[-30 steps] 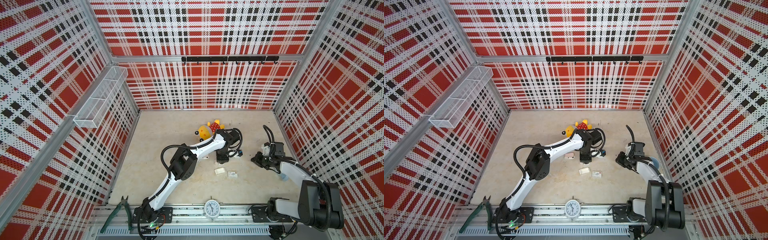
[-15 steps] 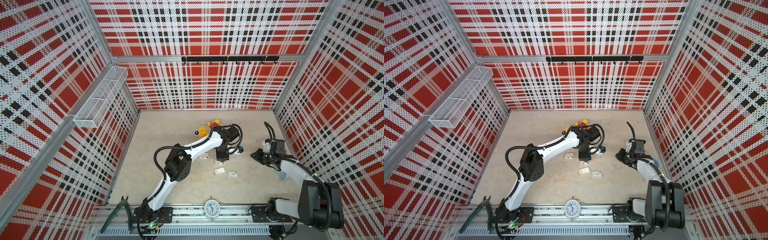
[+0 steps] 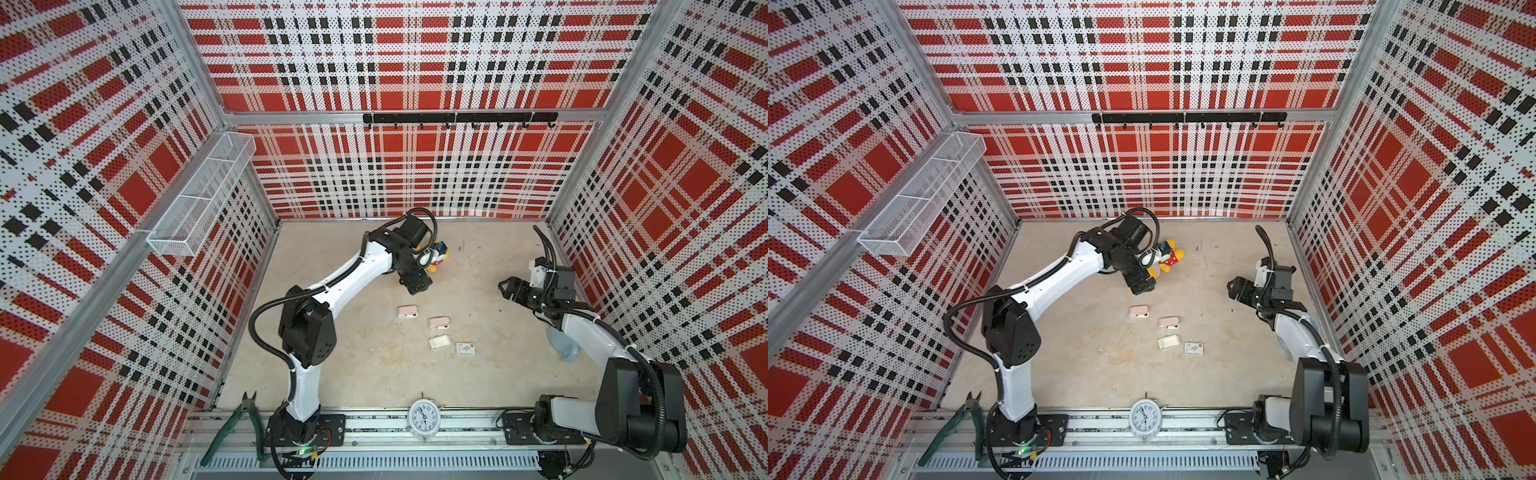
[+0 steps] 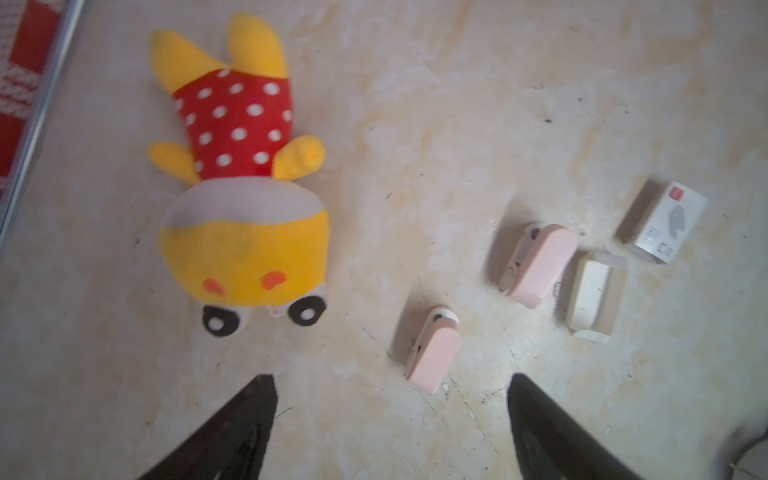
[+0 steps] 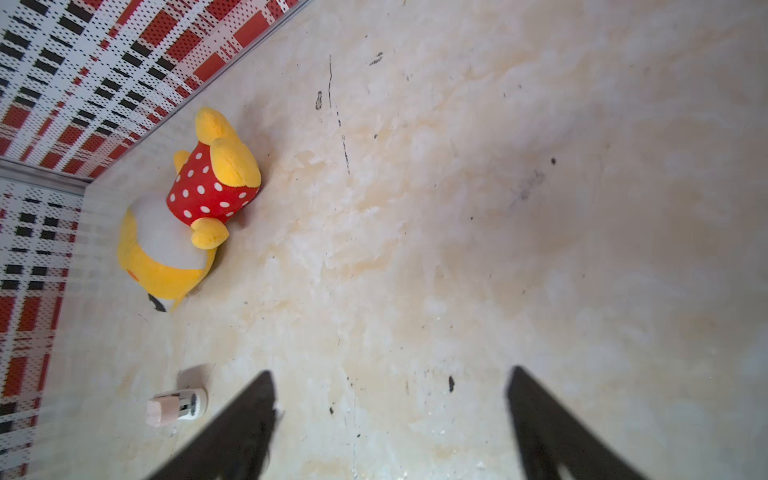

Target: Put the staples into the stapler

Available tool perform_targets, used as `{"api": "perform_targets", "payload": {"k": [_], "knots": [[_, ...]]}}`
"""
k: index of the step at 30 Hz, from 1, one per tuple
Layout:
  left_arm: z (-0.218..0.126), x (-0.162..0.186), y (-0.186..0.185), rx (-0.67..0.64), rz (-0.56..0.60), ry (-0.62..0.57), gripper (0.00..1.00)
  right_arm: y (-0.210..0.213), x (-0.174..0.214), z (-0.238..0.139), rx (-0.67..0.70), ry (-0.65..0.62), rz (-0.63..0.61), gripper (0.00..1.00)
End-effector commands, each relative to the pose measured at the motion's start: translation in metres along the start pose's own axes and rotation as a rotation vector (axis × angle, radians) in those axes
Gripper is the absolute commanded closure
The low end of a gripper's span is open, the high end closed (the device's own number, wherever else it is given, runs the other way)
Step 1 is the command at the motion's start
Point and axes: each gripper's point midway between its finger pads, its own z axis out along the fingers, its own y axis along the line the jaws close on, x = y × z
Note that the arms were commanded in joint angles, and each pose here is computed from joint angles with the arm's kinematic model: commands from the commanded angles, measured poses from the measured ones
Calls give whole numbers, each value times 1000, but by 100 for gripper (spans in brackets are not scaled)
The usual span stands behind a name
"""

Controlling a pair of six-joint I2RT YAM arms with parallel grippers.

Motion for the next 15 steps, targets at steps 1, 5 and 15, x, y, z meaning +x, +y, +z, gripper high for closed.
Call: {"api": "perform_targets", "payload": {"k": [1,5,15], "knots": [[-18,2,42,-75,-197,-125,10,-2,-31,7,23,-100,-63,0],[-29,46,95,-126,-434,-224,0,-8,-41,11,45,-182,-121,0],[-54,160,158,-393,-735,-550,1,-31,-49,-19,201,-453,-331,0]]}}
